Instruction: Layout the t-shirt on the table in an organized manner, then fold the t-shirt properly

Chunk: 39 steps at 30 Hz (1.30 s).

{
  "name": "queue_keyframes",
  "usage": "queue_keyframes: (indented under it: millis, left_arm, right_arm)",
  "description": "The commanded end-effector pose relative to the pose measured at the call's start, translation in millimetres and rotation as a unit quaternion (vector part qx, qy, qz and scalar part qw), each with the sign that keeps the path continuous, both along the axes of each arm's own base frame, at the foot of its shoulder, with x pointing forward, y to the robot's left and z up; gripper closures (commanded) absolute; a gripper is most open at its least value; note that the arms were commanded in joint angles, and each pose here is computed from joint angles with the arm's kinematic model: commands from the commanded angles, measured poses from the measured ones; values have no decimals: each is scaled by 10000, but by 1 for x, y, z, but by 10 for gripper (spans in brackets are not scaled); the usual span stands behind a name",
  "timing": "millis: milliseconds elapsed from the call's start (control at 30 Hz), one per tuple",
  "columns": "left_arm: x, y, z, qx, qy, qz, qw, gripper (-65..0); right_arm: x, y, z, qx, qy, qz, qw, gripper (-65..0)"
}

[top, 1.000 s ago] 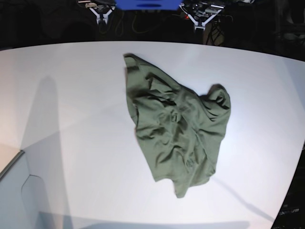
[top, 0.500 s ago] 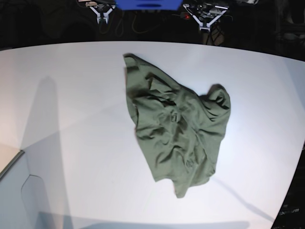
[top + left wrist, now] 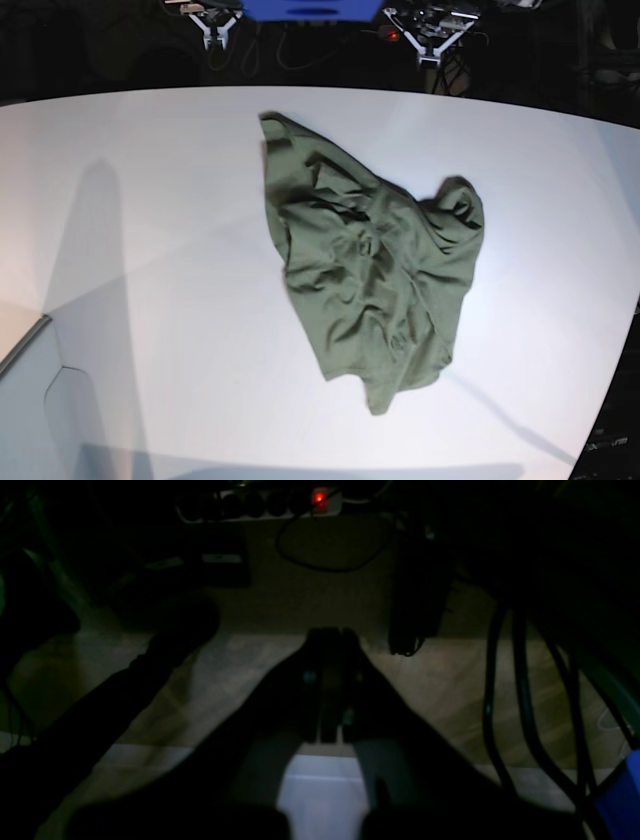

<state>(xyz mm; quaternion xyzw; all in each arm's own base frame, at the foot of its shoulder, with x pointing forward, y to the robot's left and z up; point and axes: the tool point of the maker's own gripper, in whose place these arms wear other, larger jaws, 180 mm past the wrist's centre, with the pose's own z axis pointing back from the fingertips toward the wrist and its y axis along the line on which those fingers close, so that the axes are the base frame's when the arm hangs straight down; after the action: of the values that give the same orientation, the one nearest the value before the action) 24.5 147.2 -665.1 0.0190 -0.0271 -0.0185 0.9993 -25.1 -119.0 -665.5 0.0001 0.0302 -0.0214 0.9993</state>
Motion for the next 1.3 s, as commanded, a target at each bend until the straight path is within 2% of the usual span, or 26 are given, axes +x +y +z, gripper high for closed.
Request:
queue_keyframes:
  millis: [0,1267]
  left_arm:
    - [1,1,0,13,-17,-4,10000,-4]
    - [-5,3,0,29,29,-4,10000,-1]
  right_arm:
    - [-2,2,0,62,21,-16,10000,0]
    - [0,1,0,54,6,-1,10000,0]
